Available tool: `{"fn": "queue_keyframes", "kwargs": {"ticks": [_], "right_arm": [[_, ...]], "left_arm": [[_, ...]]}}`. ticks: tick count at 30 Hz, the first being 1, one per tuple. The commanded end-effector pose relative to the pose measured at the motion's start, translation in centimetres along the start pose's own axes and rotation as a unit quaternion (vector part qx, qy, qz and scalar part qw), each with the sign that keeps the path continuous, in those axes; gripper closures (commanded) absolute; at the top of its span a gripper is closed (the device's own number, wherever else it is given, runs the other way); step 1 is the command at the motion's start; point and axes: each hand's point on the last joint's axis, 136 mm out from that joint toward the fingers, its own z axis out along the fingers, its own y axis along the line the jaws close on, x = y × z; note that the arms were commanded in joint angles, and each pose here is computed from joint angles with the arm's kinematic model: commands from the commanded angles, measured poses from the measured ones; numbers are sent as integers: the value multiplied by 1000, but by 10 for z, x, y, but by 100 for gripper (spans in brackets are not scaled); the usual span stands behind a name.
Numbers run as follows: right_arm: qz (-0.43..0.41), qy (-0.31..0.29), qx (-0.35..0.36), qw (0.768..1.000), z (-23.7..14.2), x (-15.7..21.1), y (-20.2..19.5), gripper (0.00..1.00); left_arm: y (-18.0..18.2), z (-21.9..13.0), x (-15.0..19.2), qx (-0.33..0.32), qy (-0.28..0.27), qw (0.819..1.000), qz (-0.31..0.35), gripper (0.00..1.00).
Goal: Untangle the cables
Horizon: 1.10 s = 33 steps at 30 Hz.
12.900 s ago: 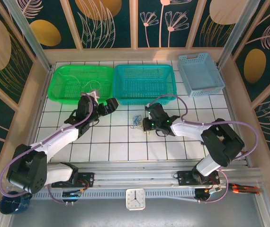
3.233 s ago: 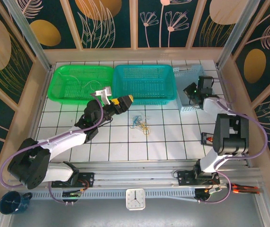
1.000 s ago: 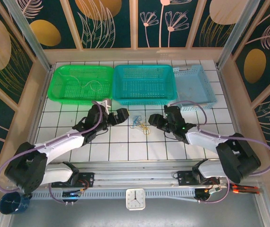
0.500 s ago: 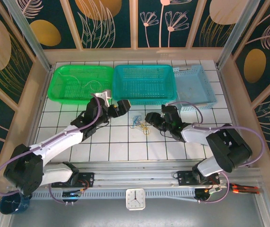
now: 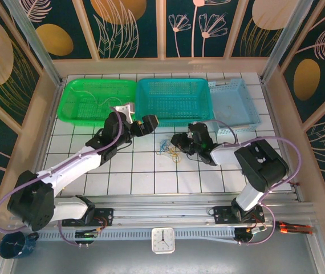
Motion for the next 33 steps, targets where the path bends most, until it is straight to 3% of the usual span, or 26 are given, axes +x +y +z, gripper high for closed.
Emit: {"fn": "queue_keyframes", "kwargs": {"ticks": [1, 6, 19, 27, 33], "right_arm": [[-24, -9, -12, 1000, -1, -10, 16, 85], [-55, -25, 1, 998, -14, -18, 24, 100], [-191, -16, -100, 976, -40, -18, 90, 100], [-229, -1, -162, 960, -45, -6, 103, 100], [-222, 2, -175, 959, -43, -6, 103, 100]], "left_arm": [[-4, -8, -15, 13, -23, 1000, 7, 1], [0, -15, -23, 14, -36, 999, -2, 1], [13, -4, -15, 18, -26, 999, -21, 1], [9, 10, 9, 66, 19, 997, -26, 1], [7, 18, 30, 102, 56, 993, -34, 10]]}}
